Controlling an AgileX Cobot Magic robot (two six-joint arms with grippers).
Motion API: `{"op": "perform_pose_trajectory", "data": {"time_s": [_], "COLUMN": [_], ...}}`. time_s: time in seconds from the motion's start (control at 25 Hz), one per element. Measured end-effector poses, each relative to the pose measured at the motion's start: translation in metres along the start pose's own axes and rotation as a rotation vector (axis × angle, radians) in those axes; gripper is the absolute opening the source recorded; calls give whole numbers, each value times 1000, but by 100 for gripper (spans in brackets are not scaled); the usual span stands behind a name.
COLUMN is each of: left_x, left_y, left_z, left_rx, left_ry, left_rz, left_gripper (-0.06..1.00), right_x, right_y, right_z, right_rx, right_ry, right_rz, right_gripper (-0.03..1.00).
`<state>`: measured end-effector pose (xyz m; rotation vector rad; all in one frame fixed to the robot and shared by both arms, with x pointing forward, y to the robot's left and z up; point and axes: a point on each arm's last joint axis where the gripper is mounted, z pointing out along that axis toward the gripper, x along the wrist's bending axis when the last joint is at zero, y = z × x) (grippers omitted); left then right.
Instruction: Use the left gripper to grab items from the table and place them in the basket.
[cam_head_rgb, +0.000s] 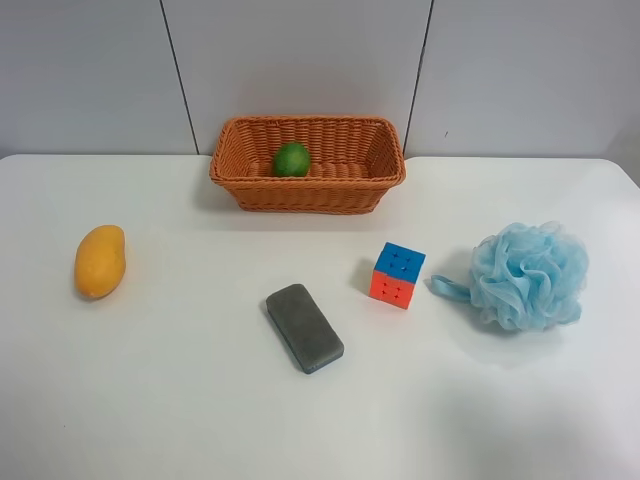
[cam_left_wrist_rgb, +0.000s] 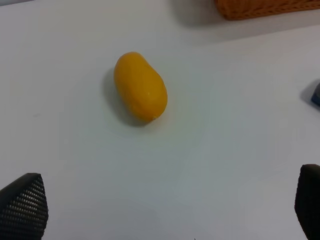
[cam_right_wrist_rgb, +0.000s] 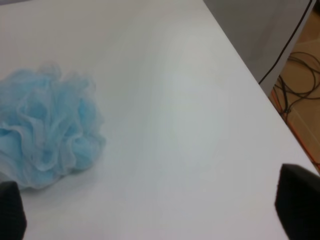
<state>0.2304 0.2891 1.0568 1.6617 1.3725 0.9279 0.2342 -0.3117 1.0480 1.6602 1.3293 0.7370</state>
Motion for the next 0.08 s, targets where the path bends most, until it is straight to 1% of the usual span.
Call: {"op": "perform_pose_trajectory", "data": {"time_s": [0.08], "left_x": [0], "left_y": [0], "left_z": [0], "left_rx": [0], "left_ry": [0], "left_rz": [0], "left_gripper": [99], "right_x": [0], "right_y": [0], "right_z": [0], "right_rx": [0], "right_ry": [0], "right_rz": [0], "right_gripper": [99]}}
